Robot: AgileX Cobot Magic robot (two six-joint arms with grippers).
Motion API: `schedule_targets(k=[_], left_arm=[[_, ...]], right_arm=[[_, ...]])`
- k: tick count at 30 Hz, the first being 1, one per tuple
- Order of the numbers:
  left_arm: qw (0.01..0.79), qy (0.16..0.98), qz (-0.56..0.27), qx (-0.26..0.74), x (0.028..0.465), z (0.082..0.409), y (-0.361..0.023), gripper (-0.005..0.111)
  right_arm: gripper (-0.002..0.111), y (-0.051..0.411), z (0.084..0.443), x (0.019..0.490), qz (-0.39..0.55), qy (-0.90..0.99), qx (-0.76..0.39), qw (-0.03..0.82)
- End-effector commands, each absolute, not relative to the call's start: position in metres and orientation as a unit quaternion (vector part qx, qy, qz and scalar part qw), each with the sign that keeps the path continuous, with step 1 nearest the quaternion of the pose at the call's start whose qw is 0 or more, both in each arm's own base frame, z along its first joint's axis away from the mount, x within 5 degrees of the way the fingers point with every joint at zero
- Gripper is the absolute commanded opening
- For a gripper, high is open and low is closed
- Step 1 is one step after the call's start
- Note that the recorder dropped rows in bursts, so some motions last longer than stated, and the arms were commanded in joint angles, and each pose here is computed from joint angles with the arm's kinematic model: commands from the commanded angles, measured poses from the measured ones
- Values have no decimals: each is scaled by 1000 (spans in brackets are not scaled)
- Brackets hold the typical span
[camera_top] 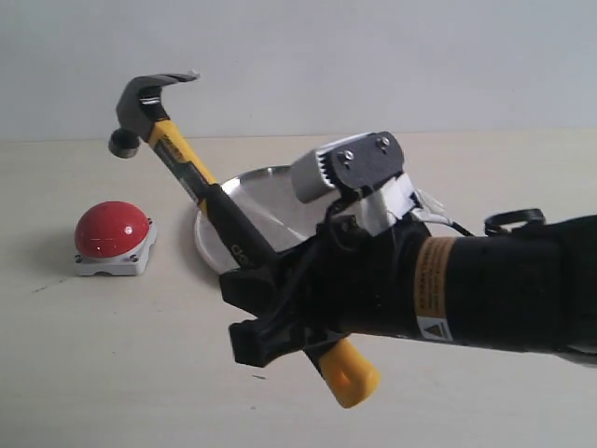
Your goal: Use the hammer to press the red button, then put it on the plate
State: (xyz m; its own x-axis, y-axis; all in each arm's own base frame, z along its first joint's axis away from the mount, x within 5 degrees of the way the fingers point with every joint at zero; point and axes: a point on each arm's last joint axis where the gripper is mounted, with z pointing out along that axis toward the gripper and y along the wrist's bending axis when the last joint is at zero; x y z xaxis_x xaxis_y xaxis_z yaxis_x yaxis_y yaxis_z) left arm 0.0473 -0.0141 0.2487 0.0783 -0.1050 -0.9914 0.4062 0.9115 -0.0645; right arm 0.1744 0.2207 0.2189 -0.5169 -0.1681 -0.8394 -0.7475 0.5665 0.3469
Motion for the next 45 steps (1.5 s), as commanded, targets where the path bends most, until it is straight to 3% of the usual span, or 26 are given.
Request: schedule_targets(k=[1, 9, 18, 22, 28, 33, 41, 45], left_arm=[[732, 669, -122, 32, 50, 246, -1, 0], [711, 694, -63, -91, 57, 209, 12, 0], [732, 672, -99, 52, 55, 214, -13, 0], [730, 680, -57, 19, 56, 212, -3, 0], [693, 707, -18, -139, 56, 202, 22, 0], [693, 704, -41, -148, 56, 202, 20, 0], [697, 702, -58, -139, 56, 203, 17, 0], [698, 700, -67, -135, 57, 204, 15, 0]], right_arm=[[0, 249, 229, 184, 364, 783, -311, 397], [0, 289, 200, 210, 348, 794, -332, 372], [0, 318, 166, 236, 317, 809, -347, 353], [0, 324, 172, 248, 287, 813, -348, 368], [0, 330, 195, 266, 238, 814, -343, 403], [0, 334, 203, 270, 239, 807, -344, 416], [0, 340, 169, 274, 227, 822, -351, 387], [0, 342, 188, 279, 223, 816, -343, 408]])
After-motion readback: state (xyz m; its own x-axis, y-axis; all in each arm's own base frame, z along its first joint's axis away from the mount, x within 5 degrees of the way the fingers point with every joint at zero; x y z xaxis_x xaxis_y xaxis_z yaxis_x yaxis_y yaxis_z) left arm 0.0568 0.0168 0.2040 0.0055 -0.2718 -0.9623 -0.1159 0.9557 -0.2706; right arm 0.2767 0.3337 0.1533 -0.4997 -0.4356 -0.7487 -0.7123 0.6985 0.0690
